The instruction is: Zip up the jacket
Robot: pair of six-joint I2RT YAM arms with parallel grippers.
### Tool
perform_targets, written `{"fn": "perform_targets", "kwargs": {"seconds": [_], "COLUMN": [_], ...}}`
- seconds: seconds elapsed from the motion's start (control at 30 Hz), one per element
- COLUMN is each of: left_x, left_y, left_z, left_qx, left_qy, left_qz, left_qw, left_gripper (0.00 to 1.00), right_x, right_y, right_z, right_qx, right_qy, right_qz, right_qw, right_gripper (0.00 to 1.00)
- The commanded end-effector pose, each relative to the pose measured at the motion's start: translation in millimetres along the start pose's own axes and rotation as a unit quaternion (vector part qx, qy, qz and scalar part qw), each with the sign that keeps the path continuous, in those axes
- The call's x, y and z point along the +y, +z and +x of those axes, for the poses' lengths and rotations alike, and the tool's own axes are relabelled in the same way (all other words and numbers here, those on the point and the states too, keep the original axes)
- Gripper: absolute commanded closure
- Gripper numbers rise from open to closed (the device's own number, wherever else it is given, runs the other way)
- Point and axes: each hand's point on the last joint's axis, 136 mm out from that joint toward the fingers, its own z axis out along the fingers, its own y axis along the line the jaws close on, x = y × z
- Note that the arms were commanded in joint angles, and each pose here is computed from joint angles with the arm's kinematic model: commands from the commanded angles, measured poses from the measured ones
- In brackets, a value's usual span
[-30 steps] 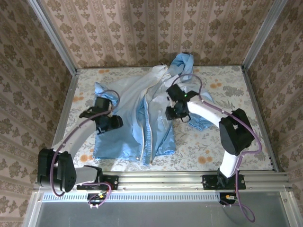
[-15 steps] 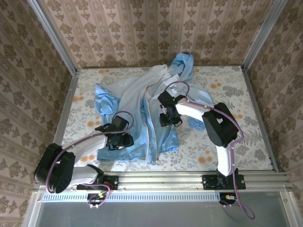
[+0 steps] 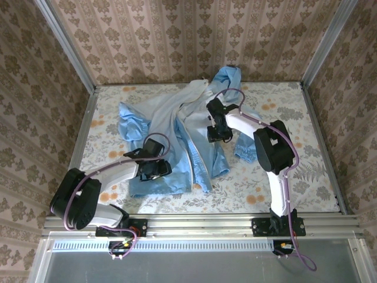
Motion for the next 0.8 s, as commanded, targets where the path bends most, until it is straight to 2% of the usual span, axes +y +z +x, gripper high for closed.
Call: {"fn": "perform_targets", "kwargs": {"seconds": [0.0,0.2,0.37,0.6,0.77], "left_x": [-1.7,-15.9,-20.6,-21.6,-16.8], "left_y": [-17.0,-55.1,-67.7,-44.4,-20.9], "left_z": [-4.1,-2.3,14.8,50.6,69.9], "left_qx": [-0.002,-0.029,-0.035,-0.015,-0.001], "left_qy": [0.016,0.039,0.054,0.052,0.038], "left_qz": [-0.010,0.010,0.015,0.022,0.027], "left_qw": [1.000,0.999,0.998,0.998,0.999], "left_gripper": [0.62,0.56,0.53,0.55,0.57], "right_x": [-2.1,12.2,41.1,100.3,130.5], "right_y": [-47.9,-98.7,-118.3,-119.3,-101.8], "right_z": [-4.8,10.8,46.3,98.8,126.0], "right_qx": [-0.038,-0.068,-0.064,-0.055,-0.026], "right_qy": [-0.012,-0.023,-0.052,-0.049,-0.062], "right_qz": [0.003,-0.034,-0.051,-0.139,-0.156], "right_qw": [0.999,0.997,0.995,0.988,0.986], "right_gripper": [0.60,0.57,0.57,0.58,0.61]}}
